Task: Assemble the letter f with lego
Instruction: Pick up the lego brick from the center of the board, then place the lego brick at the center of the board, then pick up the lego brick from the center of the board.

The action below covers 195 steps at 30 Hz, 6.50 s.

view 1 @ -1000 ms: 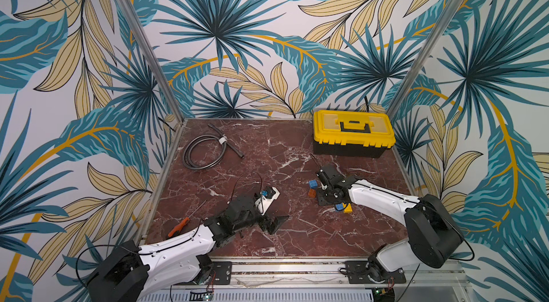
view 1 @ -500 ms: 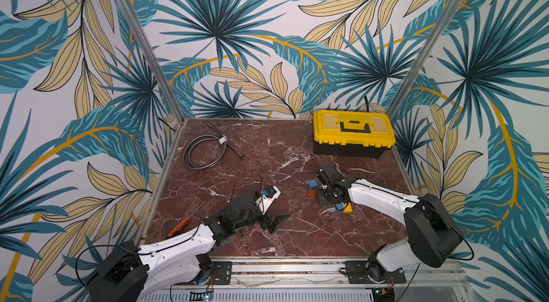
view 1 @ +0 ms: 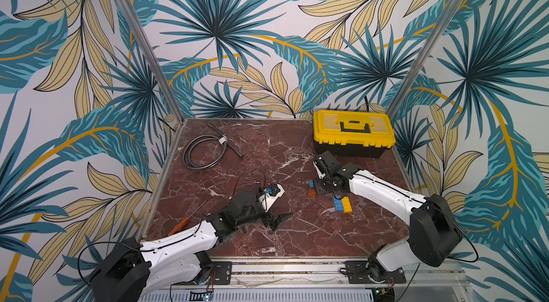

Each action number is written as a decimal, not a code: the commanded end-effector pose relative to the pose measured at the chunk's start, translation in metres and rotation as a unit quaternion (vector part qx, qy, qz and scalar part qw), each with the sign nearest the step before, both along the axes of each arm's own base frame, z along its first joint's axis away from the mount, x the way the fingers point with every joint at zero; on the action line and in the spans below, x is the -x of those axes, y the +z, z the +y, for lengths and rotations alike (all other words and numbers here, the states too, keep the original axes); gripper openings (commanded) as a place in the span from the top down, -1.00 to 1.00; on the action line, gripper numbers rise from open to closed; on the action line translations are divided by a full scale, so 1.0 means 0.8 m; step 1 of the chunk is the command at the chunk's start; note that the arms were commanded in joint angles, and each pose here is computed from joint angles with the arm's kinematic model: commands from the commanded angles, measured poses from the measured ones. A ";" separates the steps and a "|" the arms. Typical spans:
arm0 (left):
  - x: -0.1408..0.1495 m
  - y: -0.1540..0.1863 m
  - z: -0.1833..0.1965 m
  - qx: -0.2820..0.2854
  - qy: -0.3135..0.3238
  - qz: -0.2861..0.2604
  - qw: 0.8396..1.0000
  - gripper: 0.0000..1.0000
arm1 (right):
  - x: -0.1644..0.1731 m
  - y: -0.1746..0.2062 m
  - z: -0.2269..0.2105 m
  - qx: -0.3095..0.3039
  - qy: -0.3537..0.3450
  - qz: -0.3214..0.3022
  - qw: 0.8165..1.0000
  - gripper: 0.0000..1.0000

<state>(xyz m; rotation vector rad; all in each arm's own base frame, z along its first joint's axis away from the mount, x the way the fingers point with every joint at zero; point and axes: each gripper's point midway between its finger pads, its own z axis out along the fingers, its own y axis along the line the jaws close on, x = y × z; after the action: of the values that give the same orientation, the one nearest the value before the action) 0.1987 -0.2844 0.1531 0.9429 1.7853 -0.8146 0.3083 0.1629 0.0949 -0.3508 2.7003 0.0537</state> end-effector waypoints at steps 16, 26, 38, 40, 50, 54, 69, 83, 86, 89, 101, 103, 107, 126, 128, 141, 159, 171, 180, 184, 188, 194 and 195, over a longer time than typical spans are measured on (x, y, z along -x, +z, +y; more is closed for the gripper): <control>-0.003 0.007 -0.007 0.004 -0.004 -0.003 1.000 -0.99 | -0.025 -0.023 0.072 -0.005 0.138 0.036 0.990 0.52; -0.008 0.004 -0.006 -0.002 0.003 -0.004 1.000 -0.99 | -0.032 -0.046 0.092 0.001 0.163 0.028 0.986 0.52; -0.009 -0.001 -0.006 -0.007 0.007 0.000 1.000 -0.99 | -0.043 -0.065 0.102 0.022 0.172 0.026 0.984 0.52; -0.010 0.000 -0.006 -0.006 0.008 -0.001 1.000 -0.99 | -0.043 -0.067 0.104 0.023 0.175 0.027 0.984 0.52; -0.009 0.000 -0.007 -0.006 0.004 0.000 1.000 -0.99 | -0.042 -0.069 0.104 0.029 0.171 0.025 0.985 0.25; -0.008 0.001 -0.006 -0.005 0.005 -0.004 1.000 -0.99 | -0.044 -0.058 0.107 0.020 0.166 0.014 0.986 0.13; 0.017 -0.014 -0.022 -0.011 -0.071 0.016 0.997 -0.99 | -0.020 0.017 0.046 0.032 0.048 -0.034 0.998 -0.06; -0.043 -0.066 -0.046 -0.068 0.020 0.076 0.995 -0.99 | 0.057 -0.009 -0.058 0.117 -0.099 0.018 0.988 -0.15; -0.045 -0.067 -0.045 -0.069 0.023 0.077 0.994 -0.99 | 0.069 -0.021 -0.070 0.119 -0.122 0.031 0.985 -0.17; -0.044 -0.065 -0.043 -0.067 0.024 0.075 0.995 -0.99 | 0.077 -0.029 -0.080 0.119 -0.139 0.040 0.982 -0.17; -0.036 -0.049 -0.029 -0.051 0.034 0.063 0.996 -0.99 | 0.085 -0.054 -0.094 0.094 -0.152 0.072 0.981 -0.05; -0.036 -0.045 -0.028 -0.048 0.035 0.060 0.996 -0.99 | 0.084 -0.059 -0.094 0.092 -0.152 0.076 0.981 -0.02; -0.035 -0.042 -0.024 -0.045 0.039 0.055 0.997 -0.99 | 0.082 -0.067 -0.091 0.080 -0.148 0.083 0.982 0.03; -0.032 -0.041 -0.022 -0.043 0.038 0.056 0.997 -0.99 | 0.071 -0.084 -0.095 0.083 -0.154 0.093 0.980 0.06; -0.032 -0.041 -0.022 -0.042 0.039 0.058 0.997 -0.99 | 0.072 -0.086 -0.095 0.083 -0.155 0.097 0.980 0.06; -0.030 -0.040 -0.021 -0.040 0.038 0.056 0.997 -0.99 | 0.073 -0.096 -0.074 0.052 -0.125 0.123 0.983 0.25; -0.029 -0.038 -0.021 -0.040 0.035 0.054 0.997 -0.99 | 0.056 -0.085 -0.080 0.074 -0.138 0.106 0.982 0.03; -0.028 -0.036 -0.019 -0.037 0.035 0.052 0.997 -0.99 | 0.045 -0.087 -0.075 0.071 -0.142 0.099 0.982 0.14; -0.028 -0.035 -0.020 -0.036 0.034 0.052 0.997 -0.99 | 0.039 -0.084 -0.074 0.072 -0.140 0.094 0.983 0.14; -0.027 -0.036 -0.019 -0.036 0.035 0.053 0.997 -0.99 | 0.039 -0.088 -0.073 0.073 -0.138 0.099 0.983 0.21; -0.027 -0.037 -0.020 -0.037 0.033 0.054 0.997 -0.99 | 0.041 -0.092 -0.072 0.073 -0.136 0.105 0.982 0.26; -0.027 -0.035 -0.018 -0.035 0.035 0.052 0.997 -0.99 | 0.040 -0.088 -0.069 0.069 -0.129 0.104 0.984 0.42; -0.027 -0.034 -0.018 -0.034 0.035 0.051 0.998 -0.99 | 0.038 -0.085 -0.068 0.070 -0.127 0.103 0.984 0.44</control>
<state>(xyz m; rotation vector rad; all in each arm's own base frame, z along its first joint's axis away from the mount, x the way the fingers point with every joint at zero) 0.2254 -0.3006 0.1237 0.8878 1.9432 -0.7594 0.2758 0.1057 0.0256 -0.0161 2.9345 -0.1830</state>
